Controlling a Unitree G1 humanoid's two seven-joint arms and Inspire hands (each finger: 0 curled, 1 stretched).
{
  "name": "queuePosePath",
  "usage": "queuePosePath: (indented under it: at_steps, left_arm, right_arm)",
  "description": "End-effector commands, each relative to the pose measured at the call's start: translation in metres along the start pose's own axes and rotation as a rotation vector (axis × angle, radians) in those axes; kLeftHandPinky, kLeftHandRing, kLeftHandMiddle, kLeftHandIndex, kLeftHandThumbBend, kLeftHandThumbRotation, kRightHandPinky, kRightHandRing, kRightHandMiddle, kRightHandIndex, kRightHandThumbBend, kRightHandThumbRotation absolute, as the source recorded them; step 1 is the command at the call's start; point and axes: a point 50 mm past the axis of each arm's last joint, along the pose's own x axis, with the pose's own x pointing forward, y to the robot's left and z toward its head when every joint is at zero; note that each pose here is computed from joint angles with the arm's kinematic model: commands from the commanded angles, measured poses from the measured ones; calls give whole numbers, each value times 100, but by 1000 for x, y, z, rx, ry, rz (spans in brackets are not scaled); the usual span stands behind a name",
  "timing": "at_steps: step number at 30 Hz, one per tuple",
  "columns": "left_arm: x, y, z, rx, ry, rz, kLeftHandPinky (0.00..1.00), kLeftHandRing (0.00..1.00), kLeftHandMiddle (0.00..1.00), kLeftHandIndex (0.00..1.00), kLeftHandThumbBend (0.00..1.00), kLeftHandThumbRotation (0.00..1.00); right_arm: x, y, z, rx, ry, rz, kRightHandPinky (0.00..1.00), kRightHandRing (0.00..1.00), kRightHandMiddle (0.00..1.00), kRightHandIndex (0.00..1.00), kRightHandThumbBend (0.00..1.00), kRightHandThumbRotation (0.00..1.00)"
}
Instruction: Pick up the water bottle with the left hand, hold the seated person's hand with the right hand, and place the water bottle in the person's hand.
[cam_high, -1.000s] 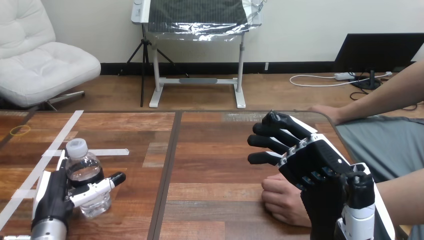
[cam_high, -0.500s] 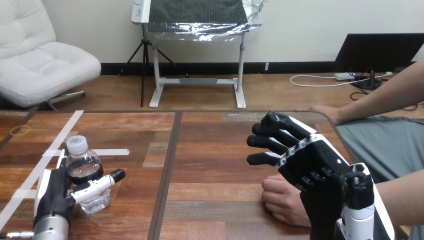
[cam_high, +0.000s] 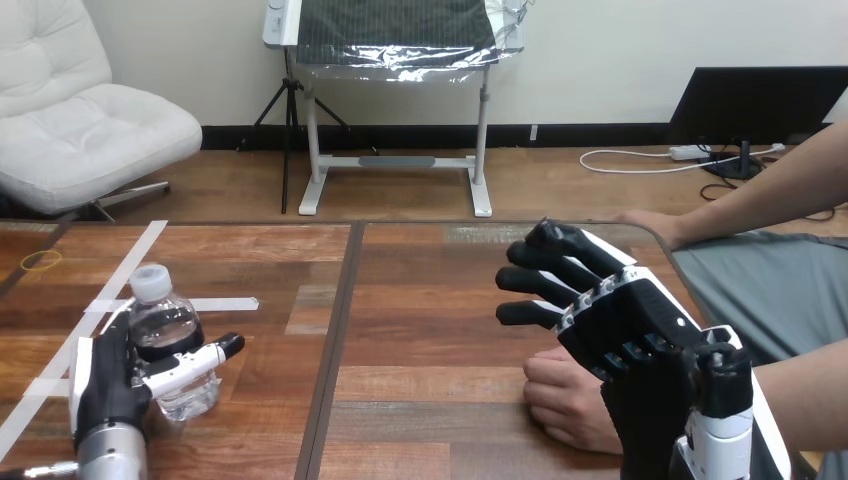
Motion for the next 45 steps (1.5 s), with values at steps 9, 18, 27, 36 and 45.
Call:
queuePosePath:
  at_steps: [9,18,27,36,45]
  left_arm:
    - [11,-6,29,-21,-132,63,31,37,43,48,66,0]
    - [10,-4,31,-13,-167,95,27,32,38,44,62,0]
    - [10,-2,34,-10,-187,106,27,33,38,43,63,0]
    - [8,-1,37,-55,-225,104,27,32,38,43,61,0]
    - [5,1,44,-95,-282,104,27,32,38,43,61,0]
  right_arm:
    - [8,0,10,-3,-68,7,72,79,81,81,67,100]
    - [9,0,9,-5,-71,6,72,79,81,81,67,100]
    - [9,0,8,-4,-67,8,72,78,81,81,67,100]
    - [9,-1,5,-11,-66,7,71,78,80,81,67,100]
    - [10,-4,2,-18,-57,5,70,77,80,82,66,100]
